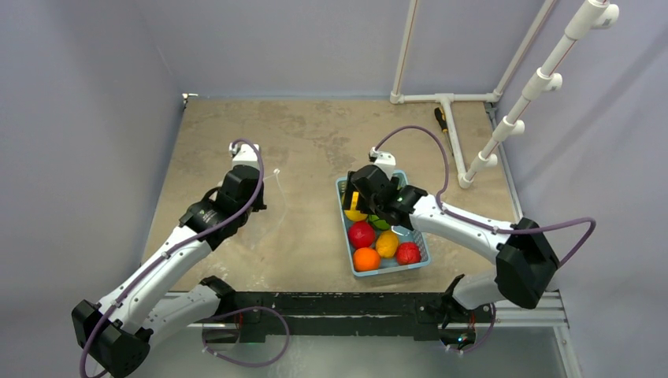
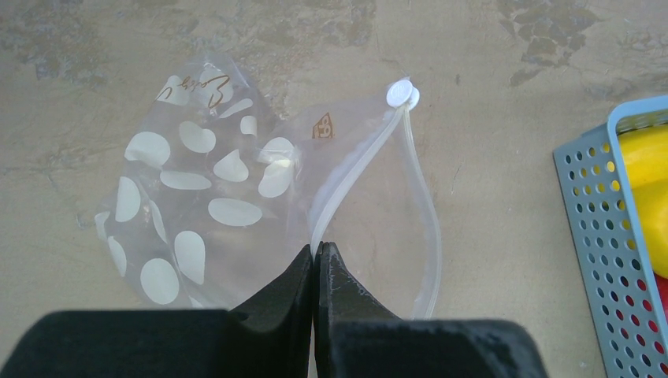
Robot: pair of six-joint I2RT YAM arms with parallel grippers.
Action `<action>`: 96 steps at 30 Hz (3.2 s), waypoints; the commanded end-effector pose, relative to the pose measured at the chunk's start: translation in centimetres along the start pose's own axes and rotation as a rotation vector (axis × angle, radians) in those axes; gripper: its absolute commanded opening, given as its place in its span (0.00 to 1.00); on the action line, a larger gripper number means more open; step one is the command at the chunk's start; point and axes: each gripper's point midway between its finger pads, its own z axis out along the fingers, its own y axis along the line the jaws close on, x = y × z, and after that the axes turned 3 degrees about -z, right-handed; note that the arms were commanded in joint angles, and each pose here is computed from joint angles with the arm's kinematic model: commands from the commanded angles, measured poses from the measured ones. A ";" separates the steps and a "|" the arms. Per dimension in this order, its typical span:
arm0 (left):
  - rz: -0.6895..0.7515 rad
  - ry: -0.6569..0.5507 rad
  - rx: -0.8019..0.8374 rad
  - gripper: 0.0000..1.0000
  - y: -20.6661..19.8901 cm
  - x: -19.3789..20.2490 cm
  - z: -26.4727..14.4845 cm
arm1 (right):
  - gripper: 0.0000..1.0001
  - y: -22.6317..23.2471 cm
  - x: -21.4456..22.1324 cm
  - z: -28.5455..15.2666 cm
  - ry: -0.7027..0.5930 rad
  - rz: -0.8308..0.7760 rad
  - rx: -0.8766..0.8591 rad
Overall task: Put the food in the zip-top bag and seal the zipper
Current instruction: Pick up the fake fruit from the bin, then place the fake fruit in the zipper food storage bag.
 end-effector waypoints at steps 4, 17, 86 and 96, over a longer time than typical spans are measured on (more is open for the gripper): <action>-0.014 -0.044 0.031 0.00 -0.5 -1.0 -0.3 | 0.90 0.0 -0.6 1.6 -0.031 0.001 0.008; -0.009 -0.046 0.025 0.00 -0.4 -1.0 -0.2 | 0.87 -0.5 1.2 3.5 0.008 -0.027 0.013; -0.028 -0.097 0.145 0.00 -2.0 -2.1 -1.3 | 0.17 23.9 -4.9 -9.6 -0.096 -0.189 -1.024; -0.026 -0.099 0.143 0.00 -2.0 -2.2 -1.3 | 0.21 25.3 -3.7 -5.8 -0.075 -0.187 -0.979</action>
